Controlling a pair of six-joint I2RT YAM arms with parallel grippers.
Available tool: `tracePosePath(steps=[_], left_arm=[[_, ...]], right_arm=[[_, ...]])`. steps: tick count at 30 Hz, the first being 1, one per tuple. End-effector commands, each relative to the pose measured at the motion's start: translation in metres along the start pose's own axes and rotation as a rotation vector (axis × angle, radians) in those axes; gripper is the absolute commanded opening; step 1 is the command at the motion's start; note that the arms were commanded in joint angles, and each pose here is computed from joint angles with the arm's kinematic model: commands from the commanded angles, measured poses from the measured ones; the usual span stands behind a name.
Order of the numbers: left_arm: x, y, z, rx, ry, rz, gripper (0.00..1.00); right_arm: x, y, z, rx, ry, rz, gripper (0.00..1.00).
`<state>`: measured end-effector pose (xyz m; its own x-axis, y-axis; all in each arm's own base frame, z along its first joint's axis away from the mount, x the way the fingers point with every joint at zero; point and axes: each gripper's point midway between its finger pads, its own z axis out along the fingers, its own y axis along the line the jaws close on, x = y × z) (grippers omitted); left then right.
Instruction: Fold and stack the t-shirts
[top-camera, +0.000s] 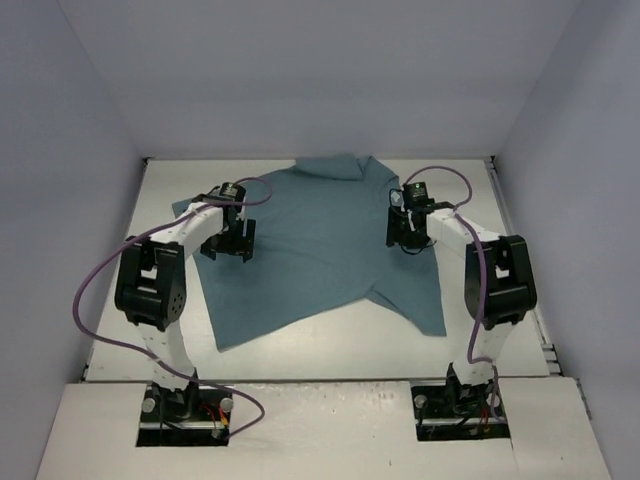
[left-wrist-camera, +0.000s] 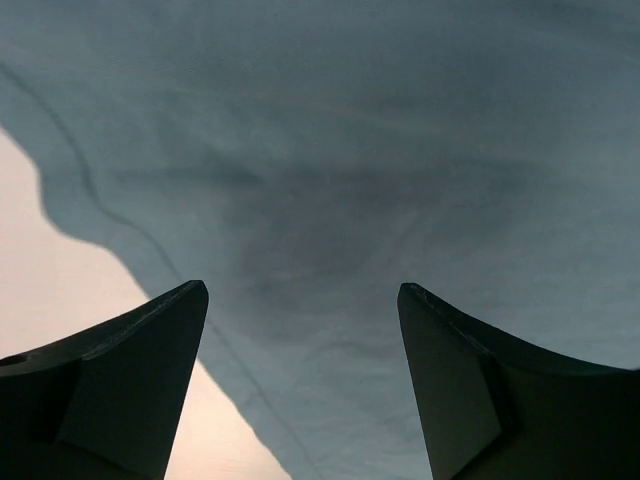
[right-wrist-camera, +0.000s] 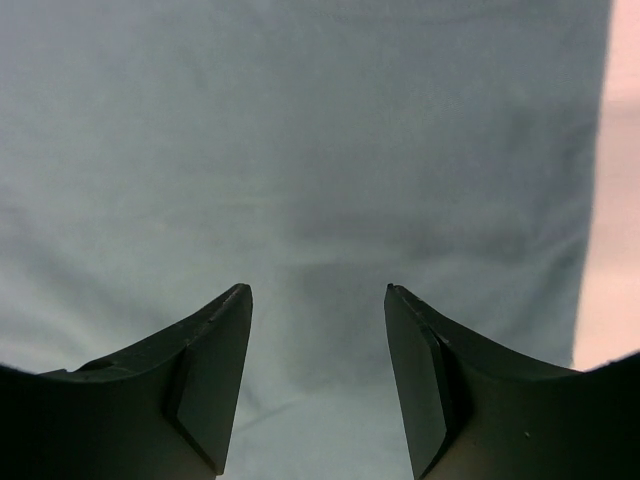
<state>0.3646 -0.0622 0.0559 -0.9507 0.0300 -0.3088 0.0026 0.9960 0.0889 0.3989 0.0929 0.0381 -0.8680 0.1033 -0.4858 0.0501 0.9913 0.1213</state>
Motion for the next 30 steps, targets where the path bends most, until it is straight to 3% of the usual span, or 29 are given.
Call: tracePosePath(steps=[1,11,12,16,18,21,25,28,30], left_arm=[[-0.025,0.005,0.018,0.017,-0.017,-0.089,0.75],[-0.092,0.034,0.066,-0.030,0.014,-0.089,0.75],[-0.114,0.035,0.059,-0.030,-0.033,-0.091,0.75],[-0.140,0.038,0.058,-0.017,-0.073,-0.107,0.75],[-0.152,0.040,0.039,0.002,-0.123,-0.112,0.75],[-0.154,0.044,-0.006,0.011,-0.188,-0.095,0.75],[-0.118,0.053,-0.054,-0.006,-0.206,-0.087,0.75],[-0.076,0.057,-0.060,-0.017,-0.156,-0.078,0.75],[-0.055,0.055,-0.052,-0.011,-0.115,-0.071,0.75]], right_arm=[[0.009,-0.007,0.018,0.058,0.034,0.040,0.49],[0.095,0.008,0.003,0.079,0.149,0.192,0.49],[0.102,0.012,0.001,0.081,0.153,0.198,0.49],[0.137,0.052,-0.017,0.022,0.171,0.166,0.49],[0.141,0.074,-0.026,-0.022,0.159,0.127,0.49],[0.119,0.095,-0.042,-0.070,0.088,0.056,0.49],[0.042,0.093,-0.069,-0.052,-0.124,-0.021,0.49],[-0.016,0.087,-0.080,-0.002,-0.248,-0.089,0.49],[-0.038,0.080,-0.067,0.025,-0.250,-0.135,0.49]])
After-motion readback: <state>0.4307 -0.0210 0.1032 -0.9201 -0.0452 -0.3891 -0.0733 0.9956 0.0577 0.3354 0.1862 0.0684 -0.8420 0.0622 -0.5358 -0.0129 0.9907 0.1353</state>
